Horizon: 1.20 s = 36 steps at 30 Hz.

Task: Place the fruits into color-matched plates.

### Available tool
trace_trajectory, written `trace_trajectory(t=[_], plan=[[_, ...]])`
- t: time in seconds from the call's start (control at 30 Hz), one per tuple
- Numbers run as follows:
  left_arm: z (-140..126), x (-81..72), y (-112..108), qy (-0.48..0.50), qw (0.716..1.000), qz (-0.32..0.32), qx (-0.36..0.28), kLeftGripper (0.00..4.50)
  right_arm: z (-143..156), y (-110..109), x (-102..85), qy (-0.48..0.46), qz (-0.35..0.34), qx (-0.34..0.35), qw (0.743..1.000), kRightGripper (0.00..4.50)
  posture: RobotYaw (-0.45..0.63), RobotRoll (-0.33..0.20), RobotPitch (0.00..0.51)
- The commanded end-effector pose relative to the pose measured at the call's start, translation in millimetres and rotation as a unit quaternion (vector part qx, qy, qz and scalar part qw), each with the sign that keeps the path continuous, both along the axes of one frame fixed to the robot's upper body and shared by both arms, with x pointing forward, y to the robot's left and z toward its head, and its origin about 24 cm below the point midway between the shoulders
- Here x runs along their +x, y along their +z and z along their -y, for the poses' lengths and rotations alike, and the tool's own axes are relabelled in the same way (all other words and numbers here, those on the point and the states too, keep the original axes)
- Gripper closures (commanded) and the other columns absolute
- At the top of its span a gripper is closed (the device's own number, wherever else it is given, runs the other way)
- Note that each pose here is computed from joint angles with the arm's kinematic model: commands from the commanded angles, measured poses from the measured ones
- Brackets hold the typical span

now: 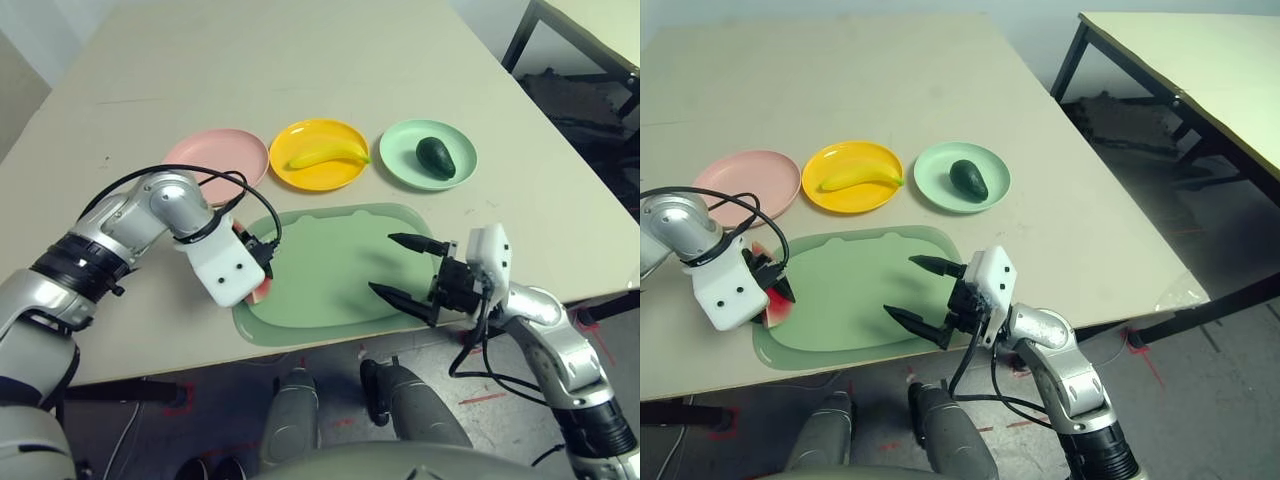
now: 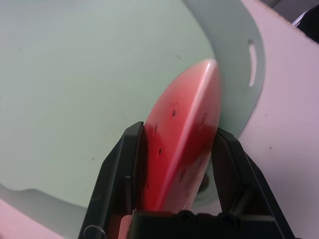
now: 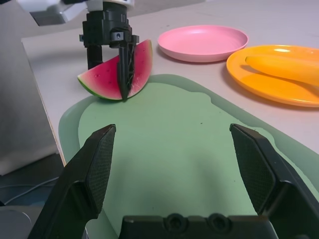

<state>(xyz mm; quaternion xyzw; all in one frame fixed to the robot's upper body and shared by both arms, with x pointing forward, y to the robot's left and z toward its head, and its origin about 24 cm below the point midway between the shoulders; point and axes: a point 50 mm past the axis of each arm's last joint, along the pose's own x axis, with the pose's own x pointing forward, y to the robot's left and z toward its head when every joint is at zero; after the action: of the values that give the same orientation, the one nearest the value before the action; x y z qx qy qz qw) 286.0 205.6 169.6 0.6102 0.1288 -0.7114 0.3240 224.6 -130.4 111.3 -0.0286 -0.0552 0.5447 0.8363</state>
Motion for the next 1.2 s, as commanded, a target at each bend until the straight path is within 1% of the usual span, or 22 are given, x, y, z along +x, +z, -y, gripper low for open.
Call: trace_trajectory(t=[0.03,0.13,0.23,0.3,0.4,0.53,0.67,0.73,0.83,0.9,1.07,1.13,1.2], plan=[[-0.6,13.6,25.8,0.017,0.999,0.045,-0.017,2.28,1.1,9.4,-1.5,-0.004,0.007,0.014,1.000,0.00,-0.05,0.000,0.173],[-8.3,26.4,46.9,0.042,0.995,0.086,-0.020,2.30,0.8,14.4,-3.8,-0.031,-0.007,0.029,0.999,0.00,-0.05,0.000,0.175],[-19.5,38.1,62.8,0.076,0.989,0.125,-0.024,2.30,-0.7,17.2,-8.0,-0.060,-0.021,0.039,0.997,0.00,-0.05,0.000,0.179],[-29.7,45.7,71.2,0.109,0.982,0.152,-0.028,2.30,-2.8,18.9,-13.9,-0.070,-0.022,0.045,0.996,0.00,-0.06,0.000,0.180],[-46.3,54.2,75.5,0.157,0.970,0.186,-0.025,2.30,-3.6,23.4,-18.3,-0.085,-0.021,0.058,0.994,0.00,-0.07,0.000,0.183],[-65.9,61.2,69.8,0.214,0.952,0.218,-0.019,2.30,-2.5,27.5,-20.9,-0.103,-0.021,0.070,0.992,0.00,-0.09,0.000,0.182],[-78.8,65.1,47.7,0.239,0.941,0.238,0.007,2.30,-3.7,27.6,-21.6,-0.108,-0.022,0.075,0.991,0.00,-0.10,0.000,0.179],[-80.0,67.5,37.3,0.243,0.937,0.250,0.007,2.30,-3.3,27.5,-22.2,-0.111,-0.021,0.074,0.991,0.00,-0.11,0.000,0.177],[-78.8,72.8,27.7,0.244,0.929,0.278,0.006,2.30,-1.9,26.7,-23.2,-0.120,-0.024,0.075,0.990,0.00,-0.11,0.000,0.176],[-78.1,75.2,22.0,0.235,0.927,0.293,0.019,2.30,-1.2,26.5,-23.6,-0.126,-0.024,0.075,0.989,0.00,-0.12,0.000,0.176],[-76.1,77.9,12.0,0.228,0.924,0.305,0.023,2.30,-0.5,28.2,-25.2,-0.129,-0.010,0.061,0.990,0.00,-0.13,0.000,0.176],[-75.6,78.3,11.2,0.229,0.924,0.307,0.020,1.58,0.0,27.1,-25.8,-0.130,-0.012,0.060,0.990,0.00,-0.12,0.000,0.174],[-75.7,78.4,11.3,0.229,0.923,0.308,0.019,1.02,0.9,25.8,-25.9,-0.130,-0.013,0.058,0.990,0.00,-0.12,0.000,0.172]])
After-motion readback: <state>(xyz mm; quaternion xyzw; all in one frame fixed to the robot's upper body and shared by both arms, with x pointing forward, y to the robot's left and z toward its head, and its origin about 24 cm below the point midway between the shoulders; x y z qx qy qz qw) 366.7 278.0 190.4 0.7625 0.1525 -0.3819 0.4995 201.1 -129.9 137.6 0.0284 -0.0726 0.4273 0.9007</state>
